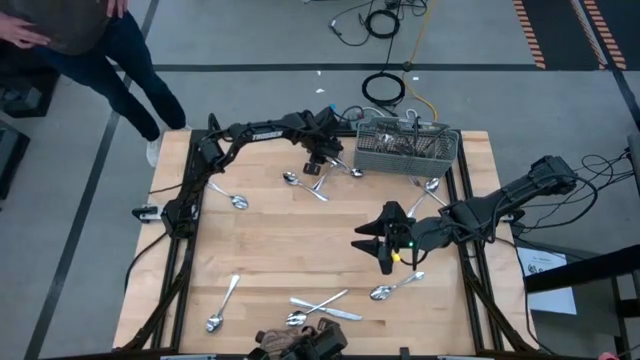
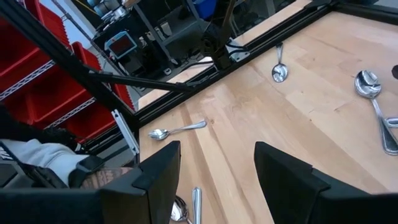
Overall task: Sort silverware
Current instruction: Put the silver fork into the gray utensil holder
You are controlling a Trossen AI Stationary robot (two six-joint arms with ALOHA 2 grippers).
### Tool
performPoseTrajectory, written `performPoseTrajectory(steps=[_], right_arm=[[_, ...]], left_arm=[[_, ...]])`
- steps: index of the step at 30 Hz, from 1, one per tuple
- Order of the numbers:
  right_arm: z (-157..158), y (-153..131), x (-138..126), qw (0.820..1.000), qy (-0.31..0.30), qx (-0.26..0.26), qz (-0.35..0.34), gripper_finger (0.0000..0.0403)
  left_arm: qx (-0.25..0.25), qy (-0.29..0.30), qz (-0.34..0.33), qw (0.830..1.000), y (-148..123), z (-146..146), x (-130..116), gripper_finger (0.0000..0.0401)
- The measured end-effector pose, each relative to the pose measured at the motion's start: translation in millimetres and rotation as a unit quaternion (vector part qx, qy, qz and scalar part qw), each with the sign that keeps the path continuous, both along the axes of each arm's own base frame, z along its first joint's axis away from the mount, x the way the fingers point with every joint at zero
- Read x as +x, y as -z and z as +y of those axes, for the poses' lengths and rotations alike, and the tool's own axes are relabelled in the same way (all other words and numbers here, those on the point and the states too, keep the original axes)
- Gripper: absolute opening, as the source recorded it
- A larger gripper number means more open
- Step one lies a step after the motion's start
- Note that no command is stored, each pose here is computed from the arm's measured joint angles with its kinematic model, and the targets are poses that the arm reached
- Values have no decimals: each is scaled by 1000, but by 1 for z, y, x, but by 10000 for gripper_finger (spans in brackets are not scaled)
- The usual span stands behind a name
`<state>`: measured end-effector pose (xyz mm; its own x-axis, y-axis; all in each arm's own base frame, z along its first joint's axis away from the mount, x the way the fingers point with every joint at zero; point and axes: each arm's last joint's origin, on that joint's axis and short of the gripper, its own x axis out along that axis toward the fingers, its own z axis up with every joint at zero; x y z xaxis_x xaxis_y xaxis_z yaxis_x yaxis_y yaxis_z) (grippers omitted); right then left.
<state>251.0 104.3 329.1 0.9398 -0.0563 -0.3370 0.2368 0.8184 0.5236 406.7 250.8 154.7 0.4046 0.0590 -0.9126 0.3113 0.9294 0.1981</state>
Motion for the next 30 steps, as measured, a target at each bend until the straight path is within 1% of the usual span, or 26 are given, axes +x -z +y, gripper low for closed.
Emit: performPoseTrajectory(steps=[4,11,15,18,24,30], right_arm=[[0,0,0,1000,0,0,0,196],[1,0,0,1000,0,5,-2,196],[2,0,-1,1000,0,9,-3,196],[2,0,-1,1000,0,9,-3,196],[2,-1,-1,1000,0,10,-4,196],[2,-1,-1,1000,1,15,-6,196]], left_arm=[[-11,-17,-3,1000,0,2,-1,104],[-74,-52,-31,995,0,13,-8,104],[-93,-58,-11,994,5,14,-13,104],[-86,-59,-4,995,8,14,-13,104],[-69,-33,15,997,9,15,-17,104],[-62,-49,41,996,12,21,-24,104]])
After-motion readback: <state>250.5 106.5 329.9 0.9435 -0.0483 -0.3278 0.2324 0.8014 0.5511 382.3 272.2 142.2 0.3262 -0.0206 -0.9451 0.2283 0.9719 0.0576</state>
